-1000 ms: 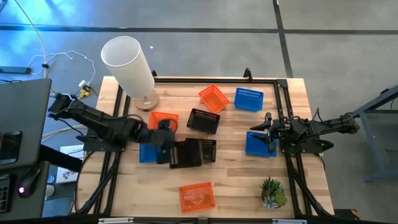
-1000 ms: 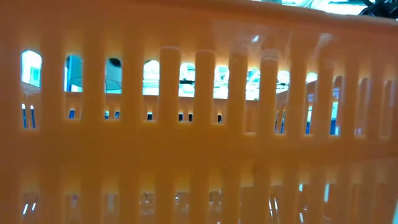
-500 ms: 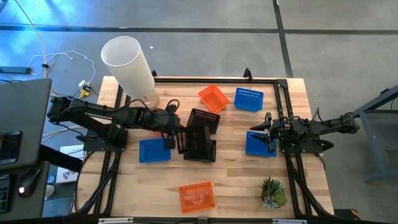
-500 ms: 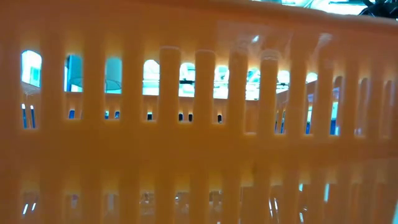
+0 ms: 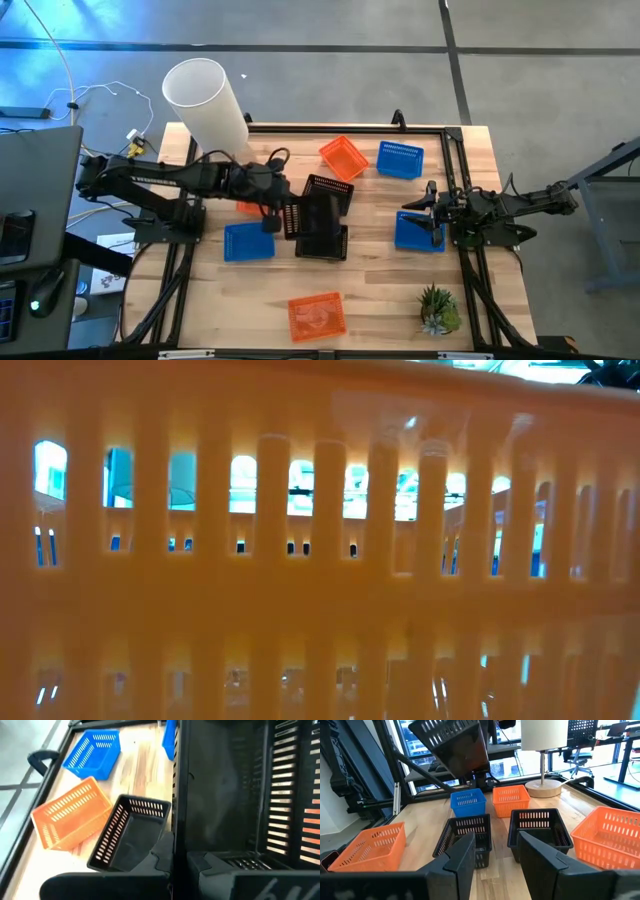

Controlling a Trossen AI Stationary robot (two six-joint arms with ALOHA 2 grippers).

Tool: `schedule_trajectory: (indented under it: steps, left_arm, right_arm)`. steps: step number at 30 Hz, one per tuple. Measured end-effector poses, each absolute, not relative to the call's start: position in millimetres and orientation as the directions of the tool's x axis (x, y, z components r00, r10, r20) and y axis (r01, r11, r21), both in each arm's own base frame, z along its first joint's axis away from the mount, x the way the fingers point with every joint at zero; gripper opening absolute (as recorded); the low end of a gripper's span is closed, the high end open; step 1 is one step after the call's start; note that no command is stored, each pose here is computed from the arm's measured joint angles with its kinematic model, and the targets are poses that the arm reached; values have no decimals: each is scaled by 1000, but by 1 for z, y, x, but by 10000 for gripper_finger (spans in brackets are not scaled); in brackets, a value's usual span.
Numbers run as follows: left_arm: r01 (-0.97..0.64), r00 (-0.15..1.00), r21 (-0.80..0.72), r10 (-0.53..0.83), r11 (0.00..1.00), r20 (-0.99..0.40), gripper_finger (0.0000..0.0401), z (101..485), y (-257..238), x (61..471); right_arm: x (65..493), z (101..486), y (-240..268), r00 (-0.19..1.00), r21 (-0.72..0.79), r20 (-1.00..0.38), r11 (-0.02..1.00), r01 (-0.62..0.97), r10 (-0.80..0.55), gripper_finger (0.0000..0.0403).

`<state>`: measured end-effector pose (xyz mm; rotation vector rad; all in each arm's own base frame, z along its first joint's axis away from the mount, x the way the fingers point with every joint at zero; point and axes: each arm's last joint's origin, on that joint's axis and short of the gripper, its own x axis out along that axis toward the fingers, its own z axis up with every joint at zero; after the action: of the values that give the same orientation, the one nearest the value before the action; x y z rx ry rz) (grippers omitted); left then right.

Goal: Stack baskets by color
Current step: Stack the left black bin on the bottom right black bin

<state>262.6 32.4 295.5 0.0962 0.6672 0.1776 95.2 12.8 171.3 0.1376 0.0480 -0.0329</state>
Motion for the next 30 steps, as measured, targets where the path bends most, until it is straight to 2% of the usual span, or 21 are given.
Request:
schedule_trajectory:
  steps: [6, 12, 30]
  left_arm:
    - [-118, 730, 151, 189, 981, -656, 0, 307, 33, 267]
    - [-65, 700, 136, 143, 989, -700, 0, 301, 33, 275]
    - [-46, 545, 9, 33, 999, -838, 0, 241, 34, 312]
  right_arm:
    - [95, 171, 13, 998, 137, -50, 990, 36, -30, 135]
    - [95, 171, 13, 998, 136, -50, 990, 36, -30, 135]
    - [95, 171, 13, 998, 136, -50, 990, 36, -29, 135]
